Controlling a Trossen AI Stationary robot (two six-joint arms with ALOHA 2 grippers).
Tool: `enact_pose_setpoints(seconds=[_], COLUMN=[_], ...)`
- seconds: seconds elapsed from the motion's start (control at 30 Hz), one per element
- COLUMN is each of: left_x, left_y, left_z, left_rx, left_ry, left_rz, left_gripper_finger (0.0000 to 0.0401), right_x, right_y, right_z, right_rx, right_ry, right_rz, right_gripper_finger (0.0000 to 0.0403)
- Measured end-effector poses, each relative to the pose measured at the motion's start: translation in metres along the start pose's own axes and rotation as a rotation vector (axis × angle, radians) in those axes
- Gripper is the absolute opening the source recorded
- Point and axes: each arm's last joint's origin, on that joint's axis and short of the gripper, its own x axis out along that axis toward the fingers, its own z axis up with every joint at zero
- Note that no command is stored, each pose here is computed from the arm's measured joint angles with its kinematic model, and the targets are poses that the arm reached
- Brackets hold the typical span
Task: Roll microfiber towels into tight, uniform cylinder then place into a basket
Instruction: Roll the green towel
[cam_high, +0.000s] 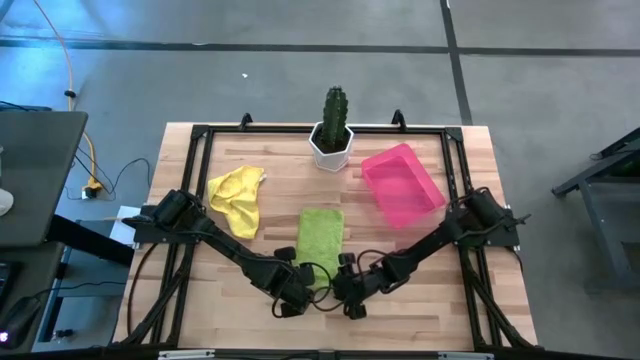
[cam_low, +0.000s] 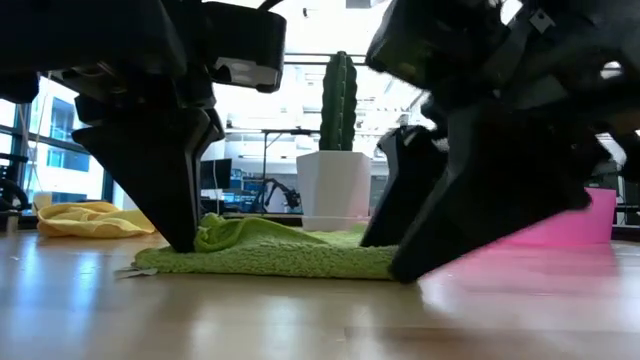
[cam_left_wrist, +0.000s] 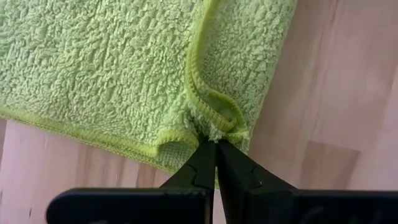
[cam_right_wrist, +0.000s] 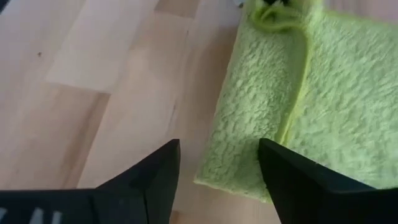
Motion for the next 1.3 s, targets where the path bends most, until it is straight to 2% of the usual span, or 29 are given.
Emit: enact_pose_setpoints(seconds=[0.23,0.43,0.63,0.7,0.87,0.93,1.03,1.17,1.3], left_x=[0.0,0.0,-0.003,-0.009,-0.031,-0.043,-0.047,-0.047,-0.044], left_y=[0.0,0.0,0.008,0.012,0.003,-0.008,-0.026,-0.039,-0.037], left_z=[0.0,-0.002,-0.011,-0.013,-0.008,-0.005,-0.001,0.0,0.01], left_rx=[-0.018,0.125,0.196,0.218,0.277,0.317,0.333,0.437,0.421], left_ry=[0.007,0.039,0.156,0.217,0.241,0.189,0.041,-0.001,-0.044], left_rz=[-0.008,-0.02,0.053,0.09,0.104,0.079,0.013,-0.116,-0.139], left_gripper_finger=[0.0008,0.005,0.0093,0.01,0.0099,0.0094,0.0089,0.0089,0.0094], right_x=[0.007,0.007,0.008,0.008,0.008,0.008,0.008,0.008,0.009], right_y=[0.001,-0.001,-0.001,-0.001,-0.001,-0.001,-0.001,-0.001,-0.001], right_z=[-0.005,-0.005,-0.006,-0.006,-0.006,-0.007,-0.006,-0.006,-0.005], right_rx=[0.013,0.017,0.018,0.018,0.017,0.017,0.017,0.019,0.021], right_ry=[0.017,0.02,0.023,0.025,0.029,0.029,0.026,0.018,0.008], right_rz=[-0.011,-0.011,-0.009,-0.009,-0.01,-0.011,-0.012,-0.011,-0.009], right_gripper_finger=[0.0199,0.0183,0.0177,0.0177,0.0177,0.0177,0.0177,0.0177,0.0177])
